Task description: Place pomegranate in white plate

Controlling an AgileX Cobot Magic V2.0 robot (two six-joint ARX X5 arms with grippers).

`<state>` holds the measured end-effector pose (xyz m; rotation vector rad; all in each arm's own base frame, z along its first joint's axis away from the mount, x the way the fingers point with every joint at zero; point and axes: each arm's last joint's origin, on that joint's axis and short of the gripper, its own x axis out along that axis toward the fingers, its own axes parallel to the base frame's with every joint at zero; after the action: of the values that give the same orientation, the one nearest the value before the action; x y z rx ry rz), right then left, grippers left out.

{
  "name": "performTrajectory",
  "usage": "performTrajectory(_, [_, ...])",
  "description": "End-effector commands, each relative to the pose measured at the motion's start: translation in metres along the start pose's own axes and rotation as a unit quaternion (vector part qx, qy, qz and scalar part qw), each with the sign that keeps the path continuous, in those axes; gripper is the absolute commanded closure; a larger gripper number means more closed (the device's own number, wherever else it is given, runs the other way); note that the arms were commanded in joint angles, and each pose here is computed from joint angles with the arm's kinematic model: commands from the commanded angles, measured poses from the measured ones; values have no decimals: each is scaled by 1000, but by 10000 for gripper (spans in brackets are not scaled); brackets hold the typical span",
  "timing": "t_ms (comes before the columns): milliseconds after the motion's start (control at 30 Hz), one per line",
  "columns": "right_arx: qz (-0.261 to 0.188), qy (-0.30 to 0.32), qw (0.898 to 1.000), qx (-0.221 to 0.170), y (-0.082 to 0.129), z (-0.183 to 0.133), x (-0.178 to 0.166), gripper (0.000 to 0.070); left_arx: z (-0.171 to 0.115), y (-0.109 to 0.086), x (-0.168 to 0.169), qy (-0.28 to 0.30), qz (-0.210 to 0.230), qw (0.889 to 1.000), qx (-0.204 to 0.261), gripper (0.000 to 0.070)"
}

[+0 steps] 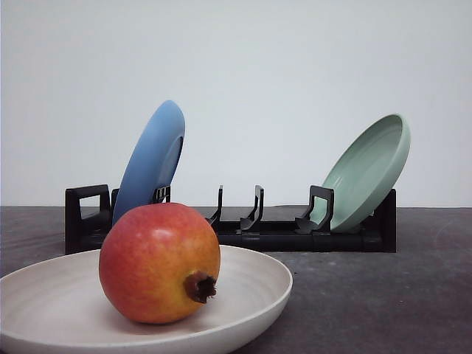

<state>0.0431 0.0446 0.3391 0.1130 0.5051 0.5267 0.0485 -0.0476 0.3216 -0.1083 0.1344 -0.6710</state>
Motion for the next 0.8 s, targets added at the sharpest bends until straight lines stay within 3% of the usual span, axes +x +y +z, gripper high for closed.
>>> performTrajectory(0, [6,-6,1000,-5,1,3,-1,700,-1,7,-1,-44,43,998,9,700])
performTrajectory(133, [6,-6,1000,-5,1,2,-1,700,-25,24,1,-87,141,986,18,700])
performTrajectory(300, [6,-6,1000,-5,1,2,-1,700,-73,47,11,-46,240,966,86,700])
performTrajectory(533, [6,-6,1000,-6,1,2,-1,700,-123,71,19,7,311,946,88,700])
performTrajectory(767, [6,-6,1000,-5,1,3,-1,700,-145,80,24,15,321,943,85,700])
